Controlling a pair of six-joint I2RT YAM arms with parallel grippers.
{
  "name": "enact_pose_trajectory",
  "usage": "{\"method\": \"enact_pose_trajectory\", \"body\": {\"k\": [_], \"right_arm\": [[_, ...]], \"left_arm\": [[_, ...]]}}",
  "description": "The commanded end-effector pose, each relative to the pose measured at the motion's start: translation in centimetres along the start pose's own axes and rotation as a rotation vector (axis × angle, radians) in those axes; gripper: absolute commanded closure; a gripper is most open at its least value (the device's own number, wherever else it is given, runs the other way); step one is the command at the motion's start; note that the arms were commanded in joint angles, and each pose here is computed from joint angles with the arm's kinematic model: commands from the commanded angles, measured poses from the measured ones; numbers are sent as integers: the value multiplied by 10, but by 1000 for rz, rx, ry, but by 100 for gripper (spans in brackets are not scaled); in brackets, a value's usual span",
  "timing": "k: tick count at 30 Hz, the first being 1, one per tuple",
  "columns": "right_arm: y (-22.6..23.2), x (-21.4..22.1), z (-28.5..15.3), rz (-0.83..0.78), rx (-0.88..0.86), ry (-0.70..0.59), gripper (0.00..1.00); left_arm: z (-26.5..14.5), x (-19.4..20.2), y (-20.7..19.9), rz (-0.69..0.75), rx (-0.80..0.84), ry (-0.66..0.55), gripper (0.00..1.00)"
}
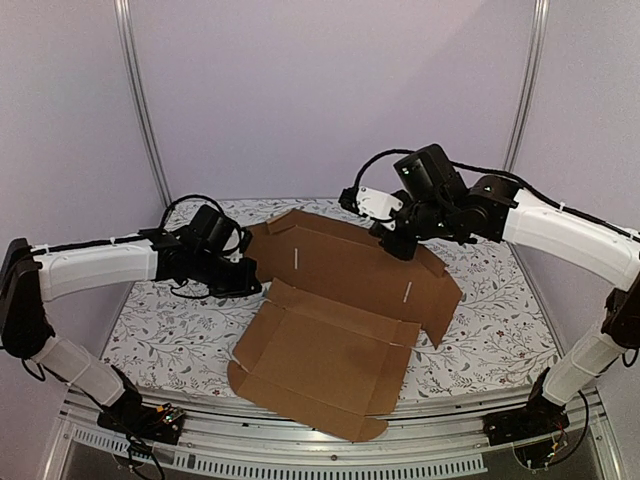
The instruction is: Fold the paper box
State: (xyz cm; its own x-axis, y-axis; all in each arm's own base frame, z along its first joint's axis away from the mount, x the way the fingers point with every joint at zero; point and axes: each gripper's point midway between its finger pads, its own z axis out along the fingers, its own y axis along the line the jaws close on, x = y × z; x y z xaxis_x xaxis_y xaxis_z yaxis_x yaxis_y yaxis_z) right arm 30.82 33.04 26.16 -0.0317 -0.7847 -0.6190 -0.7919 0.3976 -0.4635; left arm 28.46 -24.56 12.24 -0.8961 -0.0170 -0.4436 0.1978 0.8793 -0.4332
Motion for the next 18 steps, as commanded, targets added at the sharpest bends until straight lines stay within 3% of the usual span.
{"method": "enact_pose_trajectory", "body": {"k": [1, 9, 18], "right_arm": [[0, -15, -14, 53, -5, -80, 100], [2, -16, -12, 117, -16, -87, 100], [-7, 0, 11, 174, 59, 17, 100]], "left_arm": [[21, -6, 13, 2, -75, -46, 100], [40, -23, 35, -9, -196, -136, 100], [61, -30, 41, -5, -210, -172, 100]]}}
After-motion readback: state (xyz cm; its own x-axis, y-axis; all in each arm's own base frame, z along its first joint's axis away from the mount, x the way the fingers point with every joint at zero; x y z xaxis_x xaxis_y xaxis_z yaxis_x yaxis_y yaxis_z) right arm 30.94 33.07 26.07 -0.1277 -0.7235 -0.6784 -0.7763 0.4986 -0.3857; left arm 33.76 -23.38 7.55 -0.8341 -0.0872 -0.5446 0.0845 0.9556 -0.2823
